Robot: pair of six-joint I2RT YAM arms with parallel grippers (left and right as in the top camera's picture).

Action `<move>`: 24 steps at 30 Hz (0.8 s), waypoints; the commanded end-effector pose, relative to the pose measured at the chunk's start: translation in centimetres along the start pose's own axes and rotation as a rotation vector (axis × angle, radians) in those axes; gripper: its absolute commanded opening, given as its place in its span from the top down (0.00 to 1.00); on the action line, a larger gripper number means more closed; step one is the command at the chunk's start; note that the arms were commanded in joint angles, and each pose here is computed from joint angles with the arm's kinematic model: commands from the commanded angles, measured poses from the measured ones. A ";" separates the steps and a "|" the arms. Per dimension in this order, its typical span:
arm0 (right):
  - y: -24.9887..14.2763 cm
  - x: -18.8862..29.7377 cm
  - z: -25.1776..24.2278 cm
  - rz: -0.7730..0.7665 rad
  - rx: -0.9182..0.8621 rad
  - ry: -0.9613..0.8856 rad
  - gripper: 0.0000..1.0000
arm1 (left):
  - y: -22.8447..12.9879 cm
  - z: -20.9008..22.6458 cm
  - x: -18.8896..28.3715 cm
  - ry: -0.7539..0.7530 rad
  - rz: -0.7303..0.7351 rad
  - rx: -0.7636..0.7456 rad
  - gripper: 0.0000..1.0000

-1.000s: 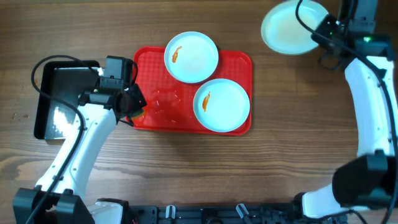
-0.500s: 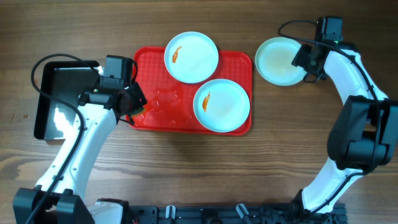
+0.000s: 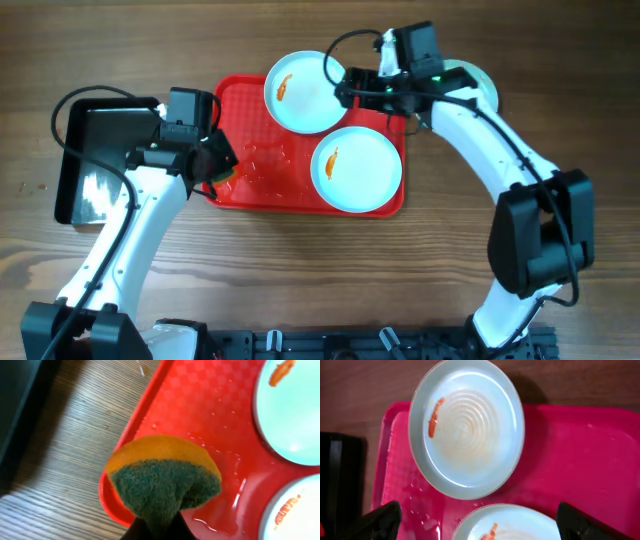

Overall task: Clean dirty plates on tray and stack at the side
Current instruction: 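Move the right gripper to grip the left plate's rim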

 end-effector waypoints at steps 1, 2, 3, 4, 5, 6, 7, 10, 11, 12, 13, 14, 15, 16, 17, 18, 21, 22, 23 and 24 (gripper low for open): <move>-1.3 -1.4 2.9 -0.014 0.034 -0.027 0.00 | -0.5 -1.0 -0.1 -0.085 0.052 0.009 0.96; -1.6 -1.6 3.4 -0.019 0.045 -0.037 0.00 | -0.6 -1.2 -0.1 -0.108 0.066 0.008 0.96; -1.9 -1.8 3.9 -0.026 0.060 -0.054 0.00 | -0.8 -1.5 0.0 -0.131 0.081 0.008 0.96; -2.1 -1.9 4.3 -0.029 0.071 -0.065 0.00 | -1.0 -1.7 0.0 -0.154 0.096 0.008 0.96; -2.4 -2.0 4.7 -0.026 0.082 -0.063 0.00 | -1.1 -1.8 0.0 -0.165 0.108 0.009 0.96; -2.7 -2.0 4.9 -0.021 0.086 -0.064 0.00 | -1.3 -1.8 0.1 -0.167 0.117 0.008 0.96; -2.8 -2.1 4.9 -0.020 0.087 -0.068 0.00 | -1.4 -1.7 0.1 -0.162 0.125 0.009 0.96; -2.3 -2.0 3.8 -0.063 0.076 -0.162 0.00 | -2.0 -1.5 -0.2 -0.149 0.145 0.008 0.96; -2.4 -2.0 3.5 -0.068 0.062 -0.176 0.01 | -2.2 -1.4 -0.3 -0.146 0.150 0.008 0.96; -2.6 -2.1 3.2 -0.070 0.041 -0.192 0.00 | -2.4 -1.3 -0.5 -0.143 0.156 0.009 0.96; -2.8 -2.3 2.8 -0.074 0.024 -0.210 0.00 | -2.8 -1.1 -0.8 -0.137 0.166 0.012 0.96; -3.0 -2.5 2.3 -0.086 0.013 -0.229 0.00 | -3.1 -0.9 -1.0 -0.132 0.174 0.012 0.96; -3.1 -2.8 2.0 -0.100 0.009 -0.231 0.00 | -3.3 -0.8 -1.2 -0.130 0.178 0.012 0.96; -3.1 -3.3 1.7 -0.111 0.010 -0.238 0.01 | -3.3 -0.8 -1.3 -0.130 0.177 0.012 0.96; -3.0 -4.2 1.3 -0.123 0.022 -0.250 0.01 | -3.2 -0.8 -1.3 -0.134 0.170 0.012 0.96; -3.2 -5.2 0.9 -0.116 0.040 -0.254 0.01 | -3.0 -0.9 -1.3 -0.139 0.162 0.012 0.96; -2.7 -6.1 -0.2 -0.090 0.060 -0.278 0.00 | -2.8 -1.1 -1.3 -0.147 0.149 0.011 0.96; -1.8 -5.8 0.1 -0.105 0.091 -0.267 0.01 | -2.8 -1.1 -1.3 -0.148 0.148 0.011 0.96; -1.0 -5.5 0.3 -0.123 0.117 -0.266 0.01 | -2.8 -1.1 -1.3 -0.148 0.148 0.011 0.96; 0.2 -5.0 0.0 -0.163 0.118 -0.286 0.01 | -2.8 -1.1 -1.3 -0.148 0.148 0.011 0.96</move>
Point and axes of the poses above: each gripper's point midway between its finger pads, its own x axis back along the fingers, its own z axis along the line the jaws close on, y = z × x, the point moved 6 cm from there along x, back along the fingers, and after that the axes turned 1 degree about -x, right-handed, at the moved point
